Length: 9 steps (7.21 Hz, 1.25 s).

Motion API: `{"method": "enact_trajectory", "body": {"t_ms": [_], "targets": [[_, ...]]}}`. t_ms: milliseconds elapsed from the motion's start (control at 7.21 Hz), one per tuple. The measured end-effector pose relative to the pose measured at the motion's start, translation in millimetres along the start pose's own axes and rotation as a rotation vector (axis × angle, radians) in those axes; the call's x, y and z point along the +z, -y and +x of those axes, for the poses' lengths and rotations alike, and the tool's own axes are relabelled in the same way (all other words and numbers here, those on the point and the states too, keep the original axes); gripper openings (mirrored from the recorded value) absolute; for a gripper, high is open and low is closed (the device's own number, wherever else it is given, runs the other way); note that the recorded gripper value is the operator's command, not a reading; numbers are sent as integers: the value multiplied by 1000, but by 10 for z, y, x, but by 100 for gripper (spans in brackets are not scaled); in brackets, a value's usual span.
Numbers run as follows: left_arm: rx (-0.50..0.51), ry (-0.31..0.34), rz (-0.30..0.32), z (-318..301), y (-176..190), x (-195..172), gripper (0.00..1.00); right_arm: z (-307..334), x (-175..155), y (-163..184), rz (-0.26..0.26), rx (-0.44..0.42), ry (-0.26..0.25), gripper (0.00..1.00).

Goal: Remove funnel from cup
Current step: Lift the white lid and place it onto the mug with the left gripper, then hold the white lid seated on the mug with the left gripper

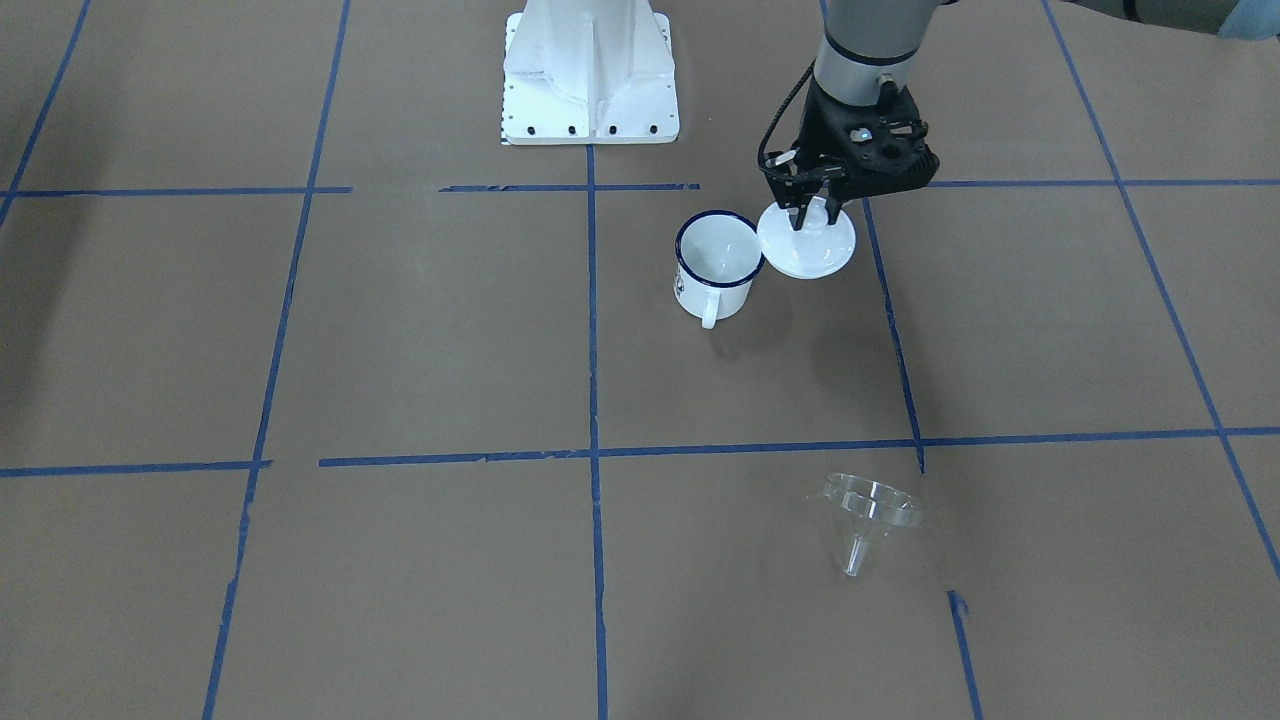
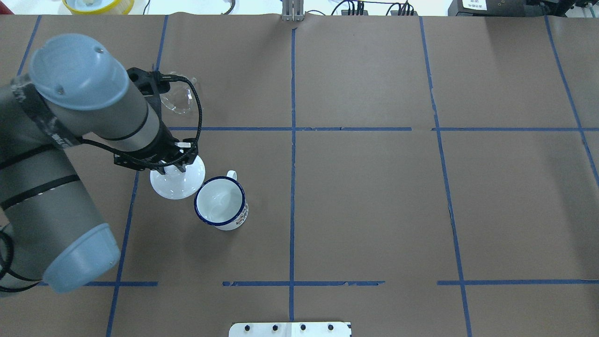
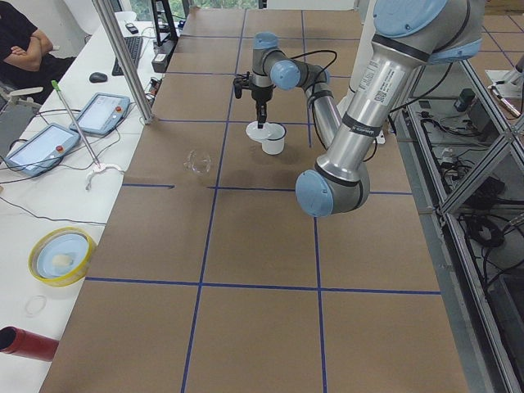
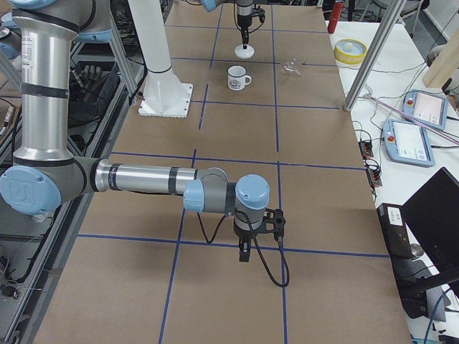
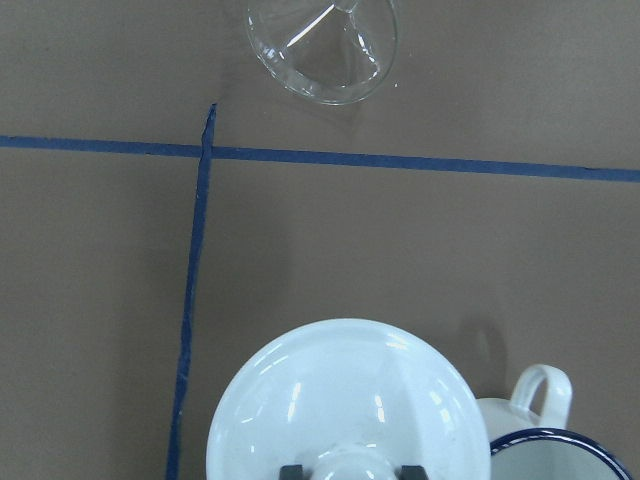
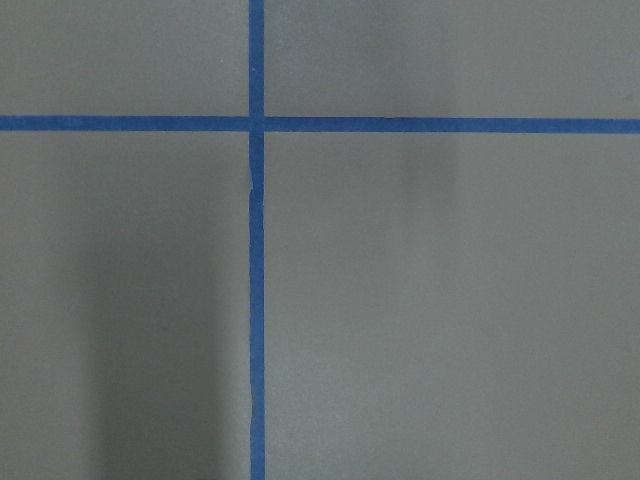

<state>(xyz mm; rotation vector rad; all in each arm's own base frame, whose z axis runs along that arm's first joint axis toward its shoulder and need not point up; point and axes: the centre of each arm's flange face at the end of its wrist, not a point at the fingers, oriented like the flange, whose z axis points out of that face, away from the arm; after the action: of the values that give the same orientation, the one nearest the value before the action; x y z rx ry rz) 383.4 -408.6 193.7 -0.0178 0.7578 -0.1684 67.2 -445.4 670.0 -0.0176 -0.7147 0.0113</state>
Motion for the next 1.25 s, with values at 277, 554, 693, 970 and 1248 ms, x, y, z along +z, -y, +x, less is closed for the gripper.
{"method": "enact_trajectory", "body": {"t_ms": [277,554,693,970,1248], "targets": [[-8,-12,-30,405,-134,176,0,0,0,0,0,0,0,100],[3,-29,-38,545,-173,297,0,0,0,0,0,0,0,100],[7,-32,-39,563,-184,320,0,0,0,0,0,0,0,100],[10,-28,-37,549,-186,347,0,0,0,0,0,0,0,100],[10,-20,-37,507,-187,380,0,0,0,0,0,0,0,100]]}}
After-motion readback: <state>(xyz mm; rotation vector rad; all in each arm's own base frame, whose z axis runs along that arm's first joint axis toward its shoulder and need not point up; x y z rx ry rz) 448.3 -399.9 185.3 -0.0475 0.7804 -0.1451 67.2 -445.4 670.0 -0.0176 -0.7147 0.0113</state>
